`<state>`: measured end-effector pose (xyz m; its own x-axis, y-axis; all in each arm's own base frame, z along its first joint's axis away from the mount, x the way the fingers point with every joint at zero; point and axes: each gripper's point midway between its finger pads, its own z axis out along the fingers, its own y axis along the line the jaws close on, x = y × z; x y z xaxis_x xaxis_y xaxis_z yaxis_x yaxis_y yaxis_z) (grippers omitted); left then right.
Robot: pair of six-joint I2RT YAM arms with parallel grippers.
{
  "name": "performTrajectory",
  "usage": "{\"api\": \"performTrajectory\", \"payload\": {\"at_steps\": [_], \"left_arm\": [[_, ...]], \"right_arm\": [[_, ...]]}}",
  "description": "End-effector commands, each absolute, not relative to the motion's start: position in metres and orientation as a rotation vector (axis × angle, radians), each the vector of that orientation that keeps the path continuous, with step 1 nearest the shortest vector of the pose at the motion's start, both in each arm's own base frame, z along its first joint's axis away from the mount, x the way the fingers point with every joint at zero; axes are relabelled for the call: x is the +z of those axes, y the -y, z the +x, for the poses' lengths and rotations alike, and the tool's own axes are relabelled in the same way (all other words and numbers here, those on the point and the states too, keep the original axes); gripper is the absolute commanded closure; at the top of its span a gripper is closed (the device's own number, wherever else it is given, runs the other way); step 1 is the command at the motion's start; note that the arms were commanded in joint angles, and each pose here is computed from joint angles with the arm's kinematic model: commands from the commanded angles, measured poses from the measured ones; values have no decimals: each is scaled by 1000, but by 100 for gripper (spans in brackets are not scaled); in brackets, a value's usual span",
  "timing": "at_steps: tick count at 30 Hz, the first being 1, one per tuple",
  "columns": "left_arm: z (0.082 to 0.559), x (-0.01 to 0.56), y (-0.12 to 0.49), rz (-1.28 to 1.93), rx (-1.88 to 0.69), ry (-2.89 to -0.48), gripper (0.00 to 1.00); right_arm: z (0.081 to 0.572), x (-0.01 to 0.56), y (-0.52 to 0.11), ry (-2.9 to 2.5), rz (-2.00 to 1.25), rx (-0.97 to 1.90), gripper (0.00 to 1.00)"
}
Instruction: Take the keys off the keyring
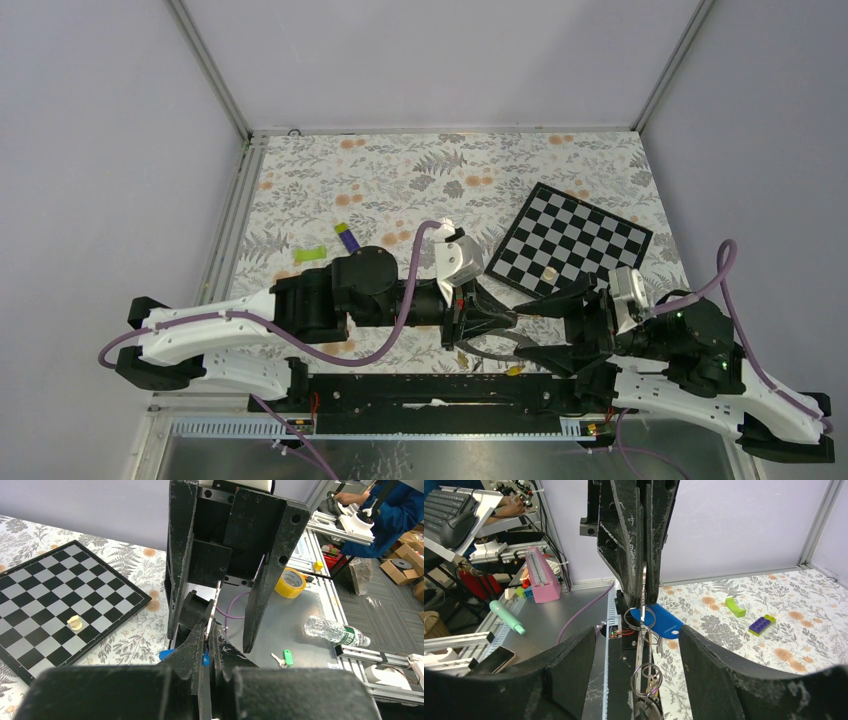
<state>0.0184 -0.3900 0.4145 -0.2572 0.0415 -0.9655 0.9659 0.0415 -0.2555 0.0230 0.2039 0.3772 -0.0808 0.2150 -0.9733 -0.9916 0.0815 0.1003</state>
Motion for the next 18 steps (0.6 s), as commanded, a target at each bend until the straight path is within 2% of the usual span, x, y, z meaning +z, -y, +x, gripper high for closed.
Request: {"api": "performTrajectory", "payload": {"at_steps": [1,18], "left_arm": [[12,470,379,995,-1462,-1281,100],[18,476,376,948,-1450,-1283,100]], "right_arm": [[23,396,-206,-1077,-957,1276,31],[32,402,-213,-973,-989,1170,43]]}}
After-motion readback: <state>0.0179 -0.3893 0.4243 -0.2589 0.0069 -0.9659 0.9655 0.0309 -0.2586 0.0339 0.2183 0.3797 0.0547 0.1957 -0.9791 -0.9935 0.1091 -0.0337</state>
